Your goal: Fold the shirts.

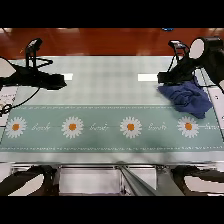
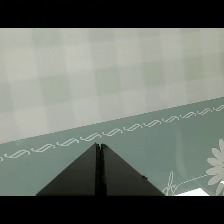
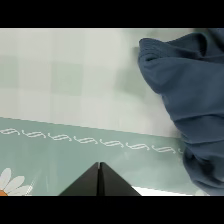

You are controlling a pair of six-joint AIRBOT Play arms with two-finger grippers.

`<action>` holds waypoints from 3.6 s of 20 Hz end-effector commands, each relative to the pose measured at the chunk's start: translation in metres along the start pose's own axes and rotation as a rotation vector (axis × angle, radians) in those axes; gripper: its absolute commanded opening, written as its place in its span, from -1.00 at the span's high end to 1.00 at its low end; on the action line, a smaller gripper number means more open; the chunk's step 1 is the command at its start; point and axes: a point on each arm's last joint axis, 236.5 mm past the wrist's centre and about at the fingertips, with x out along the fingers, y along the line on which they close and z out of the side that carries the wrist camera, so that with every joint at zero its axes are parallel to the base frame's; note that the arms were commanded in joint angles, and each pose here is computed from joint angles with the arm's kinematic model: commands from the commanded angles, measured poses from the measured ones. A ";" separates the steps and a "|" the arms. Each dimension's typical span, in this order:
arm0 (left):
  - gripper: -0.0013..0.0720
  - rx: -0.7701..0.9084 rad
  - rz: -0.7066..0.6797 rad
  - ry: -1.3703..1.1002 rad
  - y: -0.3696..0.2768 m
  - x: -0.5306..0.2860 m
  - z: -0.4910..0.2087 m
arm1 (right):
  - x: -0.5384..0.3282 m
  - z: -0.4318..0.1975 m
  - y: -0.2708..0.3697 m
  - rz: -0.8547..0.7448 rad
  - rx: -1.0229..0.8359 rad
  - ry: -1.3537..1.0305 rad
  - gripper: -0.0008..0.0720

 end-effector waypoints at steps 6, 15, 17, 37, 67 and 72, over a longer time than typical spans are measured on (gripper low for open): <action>0.91 0.001 0.000 0.000 0.000 0.000 0.000 | 0.000 0.000 0.001 0.001 -0.001 -0.001 0.92; 0.91 0.001 0.000 0.000 0.000 0.000 0.000 | -0.002 0.032 -0.005 -0.027 -0.066 -0.133 0.92; 0.91 0.000 0.005 -0.037 0.001 0.000 0.009 | -0.005 0.050 -0.003 -0.019 -0.063 -0.210 0.92; -0.42 -0.280 0.118 -0.092 0.096 0.018 0.001 | 0.023 0.018 -0.219 -0.218 0.441 -0.263 -0.15; -0.42 -0.013 0.141 -0.422 0.016 -0.149 -0.008 | -0.380 0.052 -0.001 0.134 -0.120 -1.089 0.92; -0.42 -0.023 0.065 -0.435 -0.006 -0.157 -0.014 | -0.404 0.019 0.104 0.353 -0.338 -1.085 0.92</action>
